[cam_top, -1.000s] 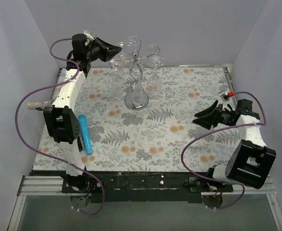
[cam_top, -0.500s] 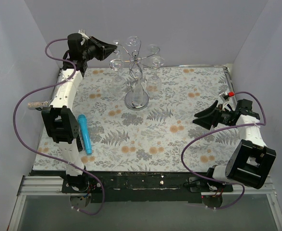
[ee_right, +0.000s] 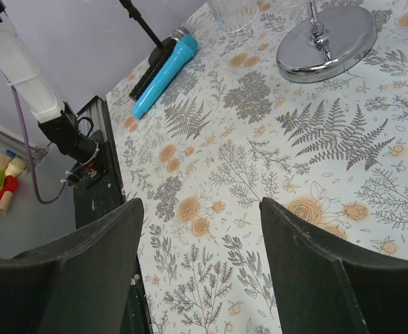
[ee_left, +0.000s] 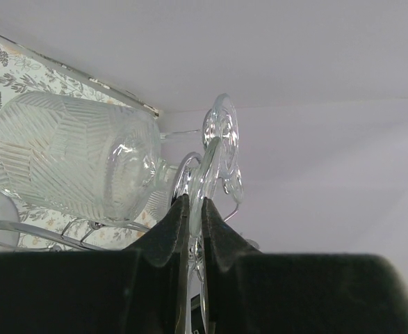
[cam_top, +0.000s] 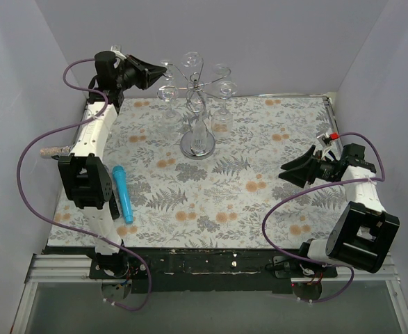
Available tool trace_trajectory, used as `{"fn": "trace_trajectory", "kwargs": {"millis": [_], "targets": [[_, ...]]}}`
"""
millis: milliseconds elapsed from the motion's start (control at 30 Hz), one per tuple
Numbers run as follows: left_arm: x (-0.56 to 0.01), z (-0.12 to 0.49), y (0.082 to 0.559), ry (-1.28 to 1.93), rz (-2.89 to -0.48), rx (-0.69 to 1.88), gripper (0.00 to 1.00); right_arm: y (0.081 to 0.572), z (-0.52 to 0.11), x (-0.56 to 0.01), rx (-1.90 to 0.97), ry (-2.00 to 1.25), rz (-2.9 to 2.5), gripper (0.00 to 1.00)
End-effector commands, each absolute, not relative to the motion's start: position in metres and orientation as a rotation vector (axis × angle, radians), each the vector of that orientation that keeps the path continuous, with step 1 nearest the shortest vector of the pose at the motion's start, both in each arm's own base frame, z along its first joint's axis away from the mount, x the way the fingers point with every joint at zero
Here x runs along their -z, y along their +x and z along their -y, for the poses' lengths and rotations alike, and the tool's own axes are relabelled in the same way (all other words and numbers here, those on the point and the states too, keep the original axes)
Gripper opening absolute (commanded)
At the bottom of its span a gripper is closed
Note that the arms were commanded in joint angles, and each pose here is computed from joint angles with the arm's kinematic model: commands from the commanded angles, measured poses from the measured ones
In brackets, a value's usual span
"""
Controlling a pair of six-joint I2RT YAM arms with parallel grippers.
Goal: Place the wine glass upside down on the wine glass rack
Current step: Turn the wine glass upside down at the wine rack.
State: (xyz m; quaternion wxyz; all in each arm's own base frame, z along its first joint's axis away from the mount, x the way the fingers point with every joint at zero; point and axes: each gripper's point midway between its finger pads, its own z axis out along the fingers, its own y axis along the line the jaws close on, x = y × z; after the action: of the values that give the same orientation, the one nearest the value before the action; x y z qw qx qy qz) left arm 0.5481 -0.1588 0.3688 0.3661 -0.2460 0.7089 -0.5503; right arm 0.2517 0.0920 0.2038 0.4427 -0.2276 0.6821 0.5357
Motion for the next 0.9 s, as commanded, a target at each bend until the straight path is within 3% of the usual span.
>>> {"fn": "trace_trajectory", "kwargs": {"millis": [0, 867], "targets": [[-0.433, 0.146, 0.519, -0.517, -1.681, 1.423, 0.00, 0.254, -0.093, -0.224, -1.344, -0.596, -1.595, 0.76], [-0.423, 0.152, 0.490, -0.475, -1.720, 1.468, 0.00, 0.253, -0.093, -0.223, -1.342, -0.598, -1.596, 0.76]]}}
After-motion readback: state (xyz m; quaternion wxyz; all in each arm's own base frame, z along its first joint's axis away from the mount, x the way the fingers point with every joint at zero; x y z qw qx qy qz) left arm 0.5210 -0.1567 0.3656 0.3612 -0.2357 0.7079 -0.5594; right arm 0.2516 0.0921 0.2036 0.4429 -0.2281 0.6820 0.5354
